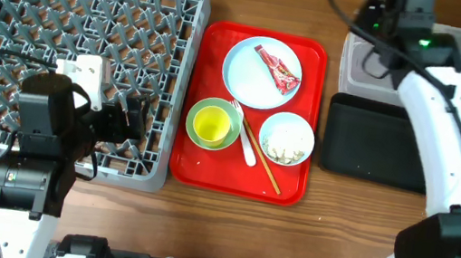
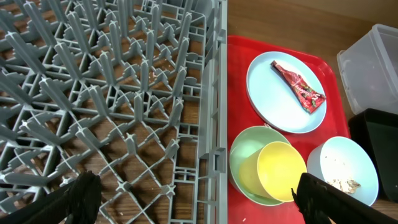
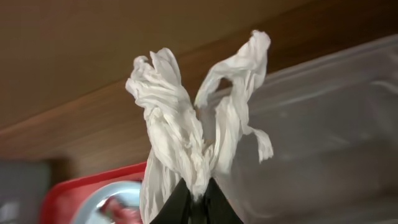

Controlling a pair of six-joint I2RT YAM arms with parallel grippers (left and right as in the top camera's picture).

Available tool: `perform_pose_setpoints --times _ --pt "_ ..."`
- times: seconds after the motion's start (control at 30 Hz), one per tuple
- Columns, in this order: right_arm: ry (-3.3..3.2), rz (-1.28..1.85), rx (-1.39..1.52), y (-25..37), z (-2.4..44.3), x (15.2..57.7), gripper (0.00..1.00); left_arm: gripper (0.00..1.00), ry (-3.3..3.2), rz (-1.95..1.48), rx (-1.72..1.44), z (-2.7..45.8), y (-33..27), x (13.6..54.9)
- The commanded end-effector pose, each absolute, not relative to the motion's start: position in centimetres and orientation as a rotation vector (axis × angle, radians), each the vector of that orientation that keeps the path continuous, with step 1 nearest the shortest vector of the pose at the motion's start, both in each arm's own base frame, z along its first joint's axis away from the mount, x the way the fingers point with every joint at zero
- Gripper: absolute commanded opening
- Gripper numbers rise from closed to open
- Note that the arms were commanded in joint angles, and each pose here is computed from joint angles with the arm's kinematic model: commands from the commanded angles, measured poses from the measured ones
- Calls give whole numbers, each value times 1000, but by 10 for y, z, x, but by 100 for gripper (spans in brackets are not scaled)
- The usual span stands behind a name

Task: Sort waste into correct bins and load items into the dishwasher rack
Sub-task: 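Carry the tissue with right gripper and drop it into the clear bin, then reach right gripper back to the plate and grasp the red wrapper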

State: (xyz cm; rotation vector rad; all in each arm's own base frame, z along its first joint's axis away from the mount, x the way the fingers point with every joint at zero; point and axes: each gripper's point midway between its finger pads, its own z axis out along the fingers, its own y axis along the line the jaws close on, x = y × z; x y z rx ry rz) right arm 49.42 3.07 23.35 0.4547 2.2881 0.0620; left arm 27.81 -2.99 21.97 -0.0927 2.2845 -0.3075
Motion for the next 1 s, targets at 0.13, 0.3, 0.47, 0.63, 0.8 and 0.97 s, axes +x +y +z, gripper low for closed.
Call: perform_pose_setpoints --times 0.13,0.3,0.47,0.63,0.8,0.97 --pt "2297 -59 582 -32 208 498 58 100 2267 -315 -90 228 -32 280" --pt "2315 152 392 2 215 509 77 100 2267 -315 -90 228 -32 280" --pt "2350 441 21 80 218 502 77 100 2267 -315 -90 228 -31 280" --pt "2361 384 -380 138 195 492 75 100 2267 -315 -90 228 -32 280" --pt "2437 388 -496 172 153 485 79 100 2267 -315 -90 228 -32 280" --pt "2544 396 -552 189 100 478 80 100 2267 -315 -90 228 -32 280"
